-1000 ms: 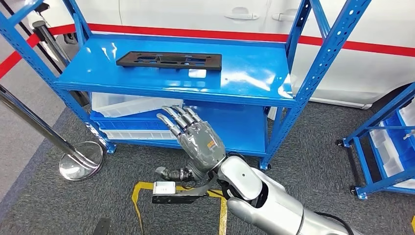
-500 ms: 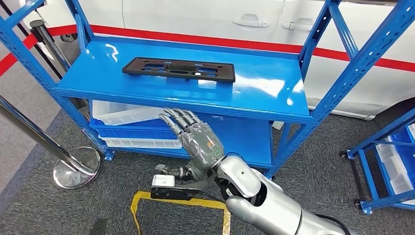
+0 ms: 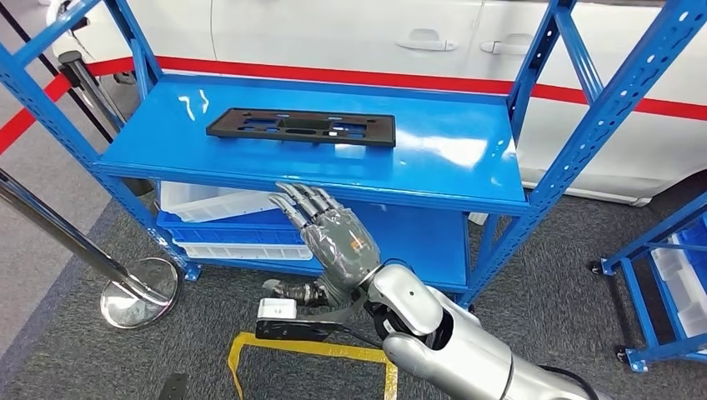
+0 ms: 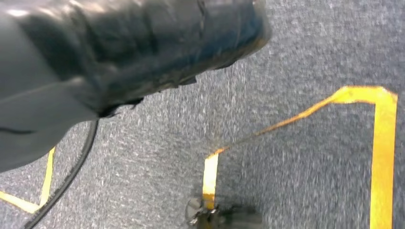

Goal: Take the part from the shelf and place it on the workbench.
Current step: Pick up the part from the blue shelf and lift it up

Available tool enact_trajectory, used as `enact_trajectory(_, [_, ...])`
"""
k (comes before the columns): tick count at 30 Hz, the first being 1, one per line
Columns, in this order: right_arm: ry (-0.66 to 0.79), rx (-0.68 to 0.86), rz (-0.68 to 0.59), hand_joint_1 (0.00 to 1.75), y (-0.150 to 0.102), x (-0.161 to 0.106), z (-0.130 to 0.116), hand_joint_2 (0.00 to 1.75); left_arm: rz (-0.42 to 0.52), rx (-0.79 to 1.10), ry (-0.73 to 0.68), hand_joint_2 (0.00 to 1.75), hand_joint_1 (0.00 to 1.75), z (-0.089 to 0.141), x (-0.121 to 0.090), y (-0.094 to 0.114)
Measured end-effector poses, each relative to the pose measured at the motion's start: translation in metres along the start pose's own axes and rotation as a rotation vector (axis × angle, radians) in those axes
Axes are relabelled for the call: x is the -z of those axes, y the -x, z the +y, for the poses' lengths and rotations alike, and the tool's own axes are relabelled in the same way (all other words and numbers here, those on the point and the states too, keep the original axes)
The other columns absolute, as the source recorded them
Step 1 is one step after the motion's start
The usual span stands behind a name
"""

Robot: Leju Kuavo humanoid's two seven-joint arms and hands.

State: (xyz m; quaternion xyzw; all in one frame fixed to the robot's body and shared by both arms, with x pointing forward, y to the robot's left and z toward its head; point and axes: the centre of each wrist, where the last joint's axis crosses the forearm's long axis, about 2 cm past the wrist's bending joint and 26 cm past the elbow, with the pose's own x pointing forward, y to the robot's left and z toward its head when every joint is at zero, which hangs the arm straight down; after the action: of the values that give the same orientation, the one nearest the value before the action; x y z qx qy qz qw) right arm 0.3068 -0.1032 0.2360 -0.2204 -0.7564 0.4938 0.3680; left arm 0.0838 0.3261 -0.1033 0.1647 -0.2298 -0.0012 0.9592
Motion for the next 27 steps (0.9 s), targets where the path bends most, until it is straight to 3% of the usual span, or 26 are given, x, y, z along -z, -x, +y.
enact_trajectory(1, [-0.002,-0.006,-0.001,0.00,0.000,0.000,0.000,0.00,0.000,0.001,0.001,0.00,0.00,0.000,0.000,0.000])
enact_trajectory(5, [-0.020,-0.073,-0.034,0.00,-0.004,0.009,-0.006,1.75,-0.031,0.003,0.015,0.00,0.00,0.001,0.000,0.002])
enact_trajectory(14, [-0.030,-0.147,-0.159,0.00,-0.033,0.055,-0.039,1.75,-0.069,0.026,0.031,0.00,0.00,-0.003,0.002,-0.011])
enact_trajectory(27, [-0.041,-0.364,-0.113,0.00,-0.035,0.105,-0.023,1.75,-0.070,0.065,0.065,0.00,0.00,-0.008,0.003,-0.020])
